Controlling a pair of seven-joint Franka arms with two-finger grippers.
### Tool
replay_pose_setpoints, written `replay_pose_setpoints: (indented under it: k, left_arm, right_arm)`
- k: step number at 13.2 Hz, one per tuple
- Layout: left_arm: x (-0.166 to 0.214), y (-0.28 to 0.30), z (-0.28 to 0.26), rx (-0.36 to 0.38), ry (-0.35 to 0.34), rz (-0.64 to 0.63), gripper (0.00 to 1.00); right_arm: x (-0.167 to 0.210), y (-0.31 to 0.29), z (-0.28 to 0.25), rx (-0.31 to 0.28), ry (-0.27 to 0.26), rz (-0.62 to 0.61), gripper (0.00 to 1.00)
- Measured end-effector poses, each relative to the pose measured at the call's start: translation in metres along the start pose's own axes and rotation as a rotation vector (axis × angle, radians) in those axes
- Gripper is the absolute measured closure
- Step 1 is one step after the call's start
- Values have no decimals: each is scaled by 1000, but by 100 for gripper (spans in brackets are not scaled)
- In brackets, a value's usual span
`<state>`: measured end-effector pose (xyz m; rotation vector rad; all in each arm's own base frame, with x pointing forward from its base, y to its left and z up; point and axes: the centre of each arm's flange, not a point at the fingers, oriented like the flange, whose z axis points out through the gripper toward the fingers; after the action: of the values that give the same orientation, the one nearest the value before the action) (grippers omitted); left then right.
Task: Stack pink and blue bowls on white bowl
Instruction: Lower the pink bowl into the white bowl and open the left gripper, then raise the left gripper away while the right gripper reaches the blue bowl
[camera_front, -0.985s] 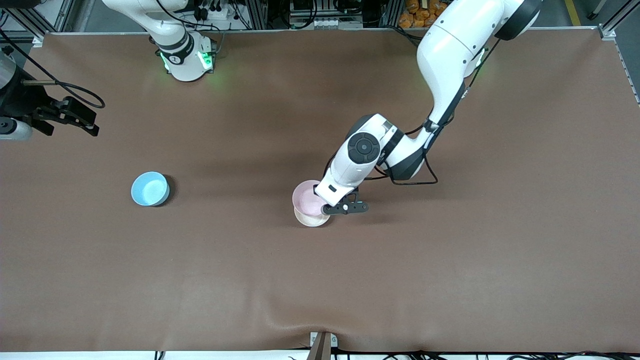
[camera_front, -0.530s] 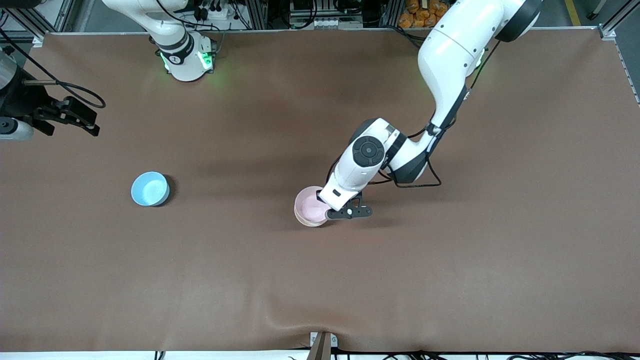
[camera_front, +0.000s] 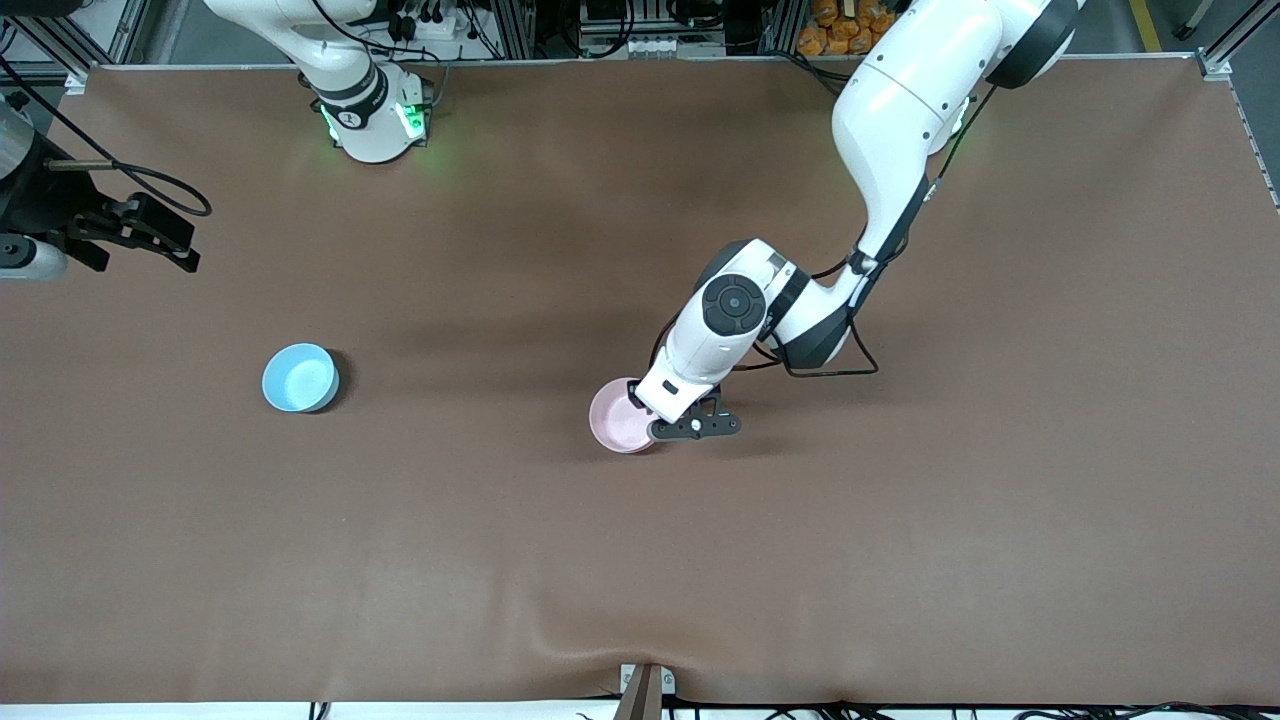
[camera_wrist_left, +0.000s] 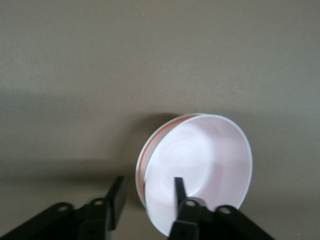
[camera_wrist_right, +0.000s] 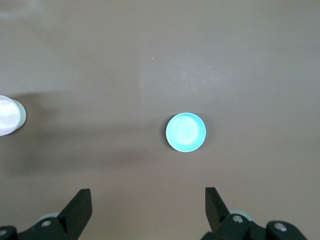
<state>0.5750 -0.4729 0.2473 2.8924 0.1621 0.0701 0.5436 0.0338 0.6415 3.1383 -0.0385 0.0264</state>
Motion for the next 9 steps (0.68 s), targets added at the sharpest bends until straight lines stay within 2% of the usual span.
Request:
replay_pose_setpoints:
  k: [2,3,5,9]
  left_arm:
    - [9,3,-20,-6,18,-4,27]
    - [16,0,-38,10,18,-11,16]
    - [38,-18,-97,58,14,-46,0]
    - [79,-96,-235,140,13,-104,0]
  right_arm:
    - [0,0,0,0,0,0,0]
    - [0,0,1,0,-2,0,0]
    - [2,1,5,0,-9,1,0]
    - [15,5,27,-2,-43,9,0]
